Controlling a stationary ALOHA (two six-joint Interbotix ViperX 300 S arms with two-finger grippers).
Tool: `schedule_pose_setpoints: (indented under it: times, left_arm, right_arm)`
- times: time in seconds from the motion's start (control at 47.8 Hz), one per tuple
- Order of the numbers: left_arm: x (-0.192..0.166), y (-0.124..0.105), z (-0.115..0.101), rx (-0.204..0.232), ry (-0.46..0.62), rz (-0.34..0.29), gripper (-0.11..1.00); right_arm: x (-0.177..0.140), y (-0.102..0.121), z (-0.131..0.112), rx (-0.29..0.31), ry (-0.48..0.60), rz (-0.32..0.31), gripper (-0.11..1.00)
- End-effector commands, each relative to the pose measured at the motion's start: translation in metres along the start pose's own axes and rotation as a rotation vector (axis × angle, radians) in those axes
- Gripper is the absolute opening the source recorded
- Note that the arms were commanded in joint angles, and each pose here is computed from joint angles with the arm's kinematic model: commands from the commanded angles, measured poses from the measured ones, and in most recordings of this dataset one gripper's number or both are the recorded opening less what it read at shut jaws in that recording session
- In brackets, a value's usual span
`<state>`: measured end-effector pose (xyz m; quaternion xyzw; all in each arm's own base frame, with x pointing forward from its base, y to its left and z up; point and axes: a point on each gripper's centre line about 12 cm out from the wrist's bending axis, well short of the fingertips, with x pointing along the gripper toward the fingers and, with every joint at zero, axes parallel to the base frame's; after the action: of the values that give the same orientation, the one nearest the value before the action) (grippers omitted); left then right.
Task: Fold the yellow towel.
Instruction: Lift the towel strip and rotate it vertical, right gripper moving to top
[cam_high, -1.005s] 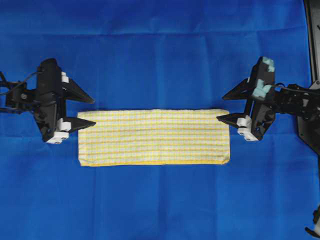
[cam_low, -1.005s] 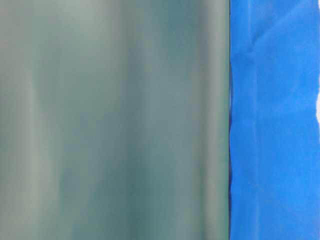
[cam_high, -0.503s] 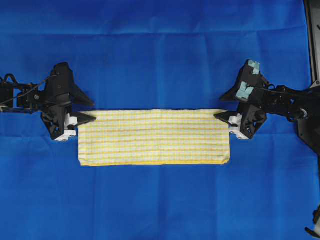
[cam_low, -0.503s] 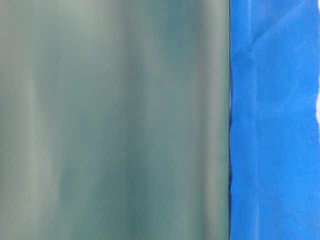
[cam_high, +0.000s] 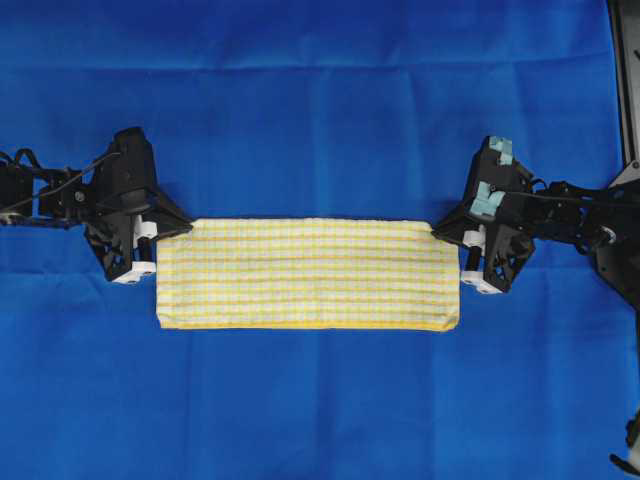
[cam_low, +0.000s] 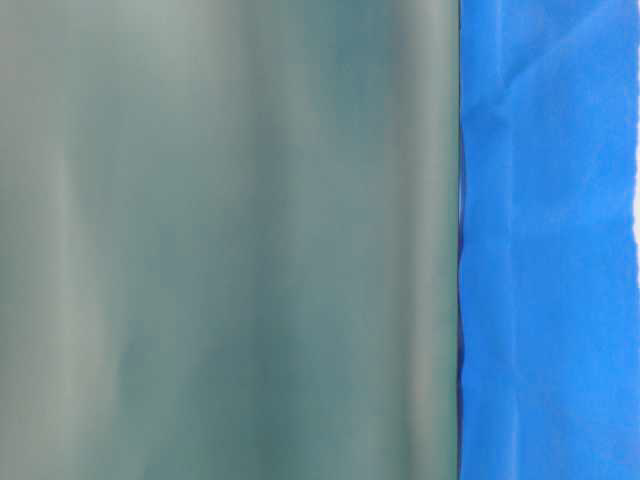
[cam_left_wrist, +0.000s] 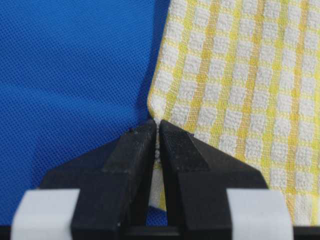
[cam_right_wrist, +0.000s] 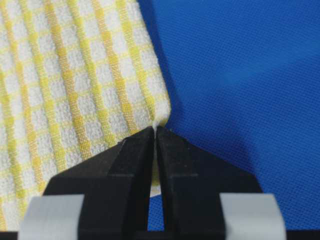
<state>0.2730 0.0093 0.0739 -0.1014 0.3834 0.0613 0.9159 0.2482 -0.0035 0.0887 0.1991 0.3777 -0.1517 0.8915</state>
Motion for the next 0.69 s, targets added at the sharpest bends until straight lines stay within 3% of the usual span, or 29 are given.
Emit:
schedule_pose_setpoints:
  times: [0.0,0.377,0.565,0.67]
  left_arm:
    - [-0.004,-0.003,0.009,0.006,-0.019,-0.007,0.02]
    - [-0.061,-0.017,0.063,0.014,-0.093,-0.042,0.02]
    - [-0.100,-0.023,0.077,0.020,-0.210,-0.079,0.02]
    - [-0.112,-0.022,0.075,0.019,-0.246,-0.087,0.02]
  right_arm:
    - [-0.005,0.002,0.009,0.012,-0.039,0.015,0.02]
    - [-0.047,0.011,0.044,0.059,-0.205,0.121,0.02]
    - [-0.079,0.020,0.061,0.052,-0.294,0.209,0.02]
    - [-0.094,0.023,0.067,0.035,-0.332,0.247,0.02]
